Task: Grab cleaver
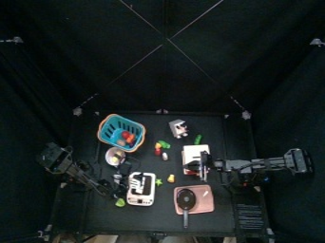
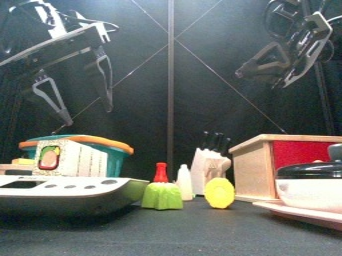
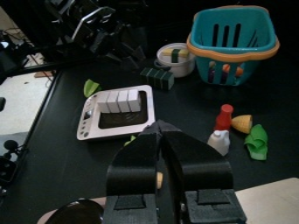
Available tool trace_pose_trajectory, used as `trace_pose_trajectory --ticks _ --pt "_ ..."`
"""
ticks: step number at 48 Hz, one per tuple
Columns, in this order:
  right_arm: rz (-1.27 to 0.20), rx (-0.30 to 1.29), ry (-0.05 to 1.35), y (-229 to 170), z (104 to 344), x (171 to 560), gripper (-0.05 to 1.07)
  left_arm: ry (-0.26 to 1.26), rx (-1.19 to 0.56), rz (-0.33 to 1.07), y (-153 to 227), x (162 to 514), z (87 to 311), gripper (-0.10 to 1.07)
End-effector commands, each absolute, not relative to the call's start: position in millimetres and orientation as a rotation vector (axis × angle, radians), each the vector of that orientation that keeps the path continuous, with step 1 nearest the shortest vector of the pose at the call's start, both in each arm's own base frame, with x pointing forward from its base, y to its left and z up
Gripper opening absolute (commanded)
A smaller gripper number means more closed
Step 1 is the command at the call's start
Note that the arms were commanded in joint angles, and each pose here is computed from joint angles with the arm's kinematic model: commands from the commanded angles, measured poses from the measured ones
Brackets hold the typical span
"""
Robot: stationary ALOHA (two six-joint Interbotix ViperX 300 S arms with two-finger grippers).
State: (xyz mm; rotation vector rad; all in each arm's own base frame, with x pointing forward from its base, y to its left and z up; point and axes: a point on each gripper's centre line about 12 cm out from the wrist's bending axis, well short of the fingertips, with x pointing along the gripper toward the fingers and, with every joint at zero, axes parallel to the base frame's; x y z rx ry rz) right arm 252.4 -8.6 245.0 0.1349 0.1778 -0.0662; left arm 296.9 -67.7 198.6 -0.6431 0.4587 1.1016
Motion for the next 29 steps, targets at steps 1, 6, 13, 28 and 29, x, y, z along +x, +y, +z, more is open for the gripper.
trace_pose_trajectory --ticks 1,6,13,28,29 --pt "-0.077 0.173 0.125 -10.1 262.3 256.5 0.02 0.413 -0.638 1.067 -61.6 295.2 213.9 1.03" --pt "-0.101 0.250 0.094 -13.0 272.4 258.4 0.03 0.358 -0.569 1.004 -50.2 289.2 226.8 1.03" --pt "-0.191 0.401 0.044 -31.5 289.5 261.4 0.03 0.272 -0.503 0.849 -29.7 284.3 249.3 1.03" --pt "-0.354 0.535 0.053 -78.9 310.0 266.5 0.03 0.217 -0.448 0.460 26.0 261.9 269.1 1.03" --pt "-0.356 0.533 0.053 -80.4 311.9 267.0 0.03 0.219 -0.437 0.447 29.7 259.9 268.8 1.03"
